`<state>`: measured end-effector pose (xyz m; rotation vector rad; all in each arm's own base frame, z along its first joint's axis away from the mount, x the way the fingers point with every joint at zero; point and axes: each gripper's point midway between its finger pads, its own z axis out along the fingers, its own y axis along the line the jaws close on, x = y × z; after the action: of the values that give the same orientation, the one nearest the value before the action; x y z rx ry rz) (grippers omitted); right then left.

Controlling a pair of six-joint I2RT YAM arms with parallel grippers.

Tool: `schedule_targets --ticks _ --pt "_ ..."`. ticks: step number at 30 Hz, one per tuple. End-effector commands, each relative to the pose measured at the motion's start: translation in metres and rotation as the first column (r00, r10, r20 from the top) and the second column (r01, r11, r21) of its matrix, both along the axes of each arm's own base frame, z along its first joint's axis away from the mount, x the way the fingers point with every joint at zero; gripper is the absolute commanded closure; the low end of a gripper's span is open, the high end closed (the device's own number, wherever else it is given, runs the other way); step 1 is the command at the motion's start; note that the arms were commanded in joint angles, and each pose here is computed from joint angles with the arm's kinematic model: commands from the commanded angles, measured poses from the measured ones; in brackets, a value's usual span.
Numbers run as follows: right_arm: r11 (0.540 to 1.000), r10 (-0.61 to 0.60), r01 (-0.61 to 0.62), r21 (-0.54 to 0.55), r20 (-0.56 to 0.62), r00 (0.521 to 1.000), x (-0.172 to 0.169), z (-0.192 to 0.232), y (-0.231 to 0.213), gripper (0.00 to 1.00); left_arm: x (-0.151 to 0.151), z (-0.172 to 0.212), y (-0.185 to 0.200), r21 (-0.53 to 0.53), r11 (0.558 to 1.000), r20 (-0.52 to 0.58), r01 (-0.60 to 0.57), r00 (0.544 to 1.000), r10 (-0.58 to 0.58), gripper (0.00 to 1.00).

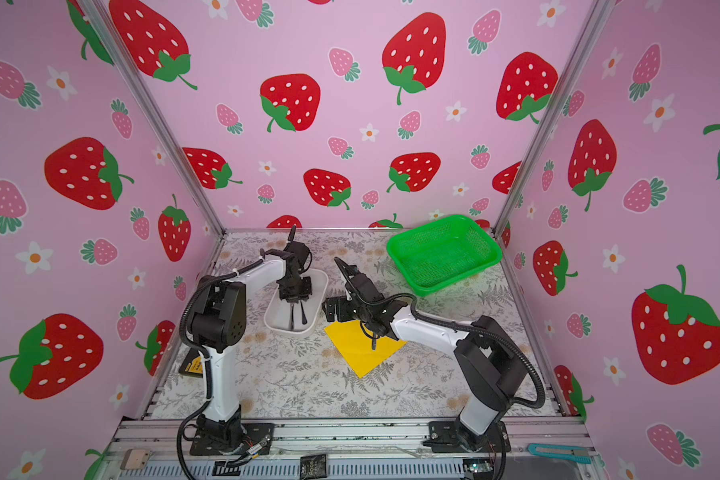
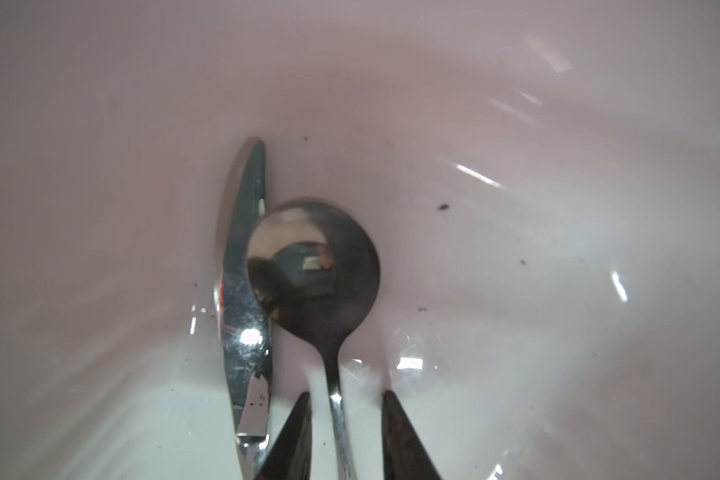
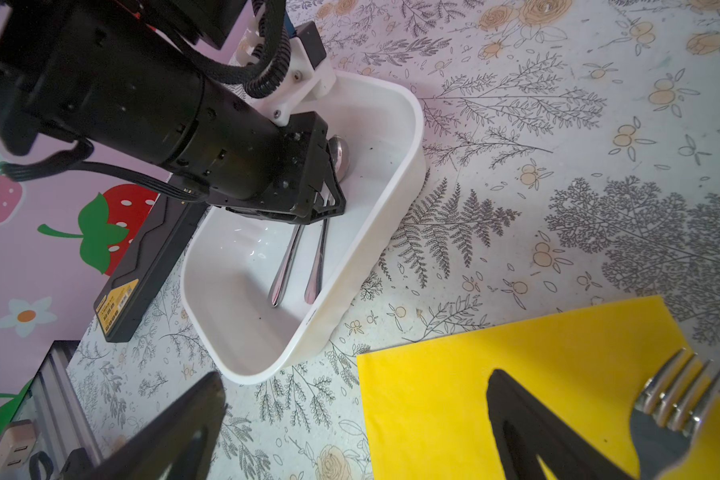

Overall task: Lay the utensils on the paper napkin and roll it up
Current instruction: 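Close the left gripper on the spoon handle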

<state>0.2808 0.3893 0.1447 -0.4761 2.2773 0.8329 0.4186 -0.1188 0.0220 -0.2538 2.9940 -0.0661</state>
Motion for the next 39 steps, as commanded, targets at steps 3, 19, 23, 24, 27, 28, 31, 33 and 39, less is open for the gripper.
schedule_targets --ticks 3,19,23,24,27,28,31,33,39 --pt "1.000 -0.027 0.026 -0.015 -0.010 1.000 0.002 -0.002 0.000 0.00 -0.007 -0.005 0.002 0.018 1.000 -0.046 0.009 0.999 -0.009 0.79" --pt "0.998 -0.046 0.045 -0.038 -0.018 0.999 0.003 -0.009 -0.006 0.00 -0.024 -0.020 0.000 -0.004 1.000 -0.105 0.024 0.994 -0.024 0.85" --pt "0.997 -0.058 0.057 -0.048 -0.009 0.998 0.004 -0.008 -0.010 0.00 -0.022 -0.018 0.001 0.000 1.000 -0.097 0.025 0.995 -0.025 0.88" --pt "0.997 -0.061 0.061 -0.050 -0.008 0.998 0.005 -0.008 -0.011 0.00 -0.021 -0.017 0.001 0.001 1.000 -0.094 0.025 0.995 -0.025 0.88" --pt "0.996 -0.068 0.068 -0.052 -0.007 0.998 0.005 -0.008 -0.012 0.00 -0.021 -0.018 0.001 0.002 1.000 -0.096 0.026 0.995 -0.026 0.89" --pt "0.996 -0.067 0.066 -0.053 -0.008 0.998 0.004 -0.008 -0.012 0.00 -0.021 -0.018 0.001 0.003 1.000 -0.099 0.027 0.995 -0.027 0.89" --pt "0.996 -0.069 0.069 -0.055 -0.008 0.998 0.005 -0.009 -0.012 0.00 -0.022 -0.020 0.002 0.011 1.000 -0.107 0.028 0.994 -0.027 0.89" --pt "0.996 -0.071 0.070 -0.057 -0.009 0.997 0.005 -0.010 -0.013 0.00 -0.022 -0.021 0.004 0.018 0.999 -0.110 0.029 0.994 -0.027 0.88" --pt "0.996 -0.071 0.070 -0.061 -0.009 0.997 0.006 -0.010 -0.013 0.00 -0.022 -0.028 0.003 0.009 0.999 -0.126 0.032 0.991 -0.031 0.84"
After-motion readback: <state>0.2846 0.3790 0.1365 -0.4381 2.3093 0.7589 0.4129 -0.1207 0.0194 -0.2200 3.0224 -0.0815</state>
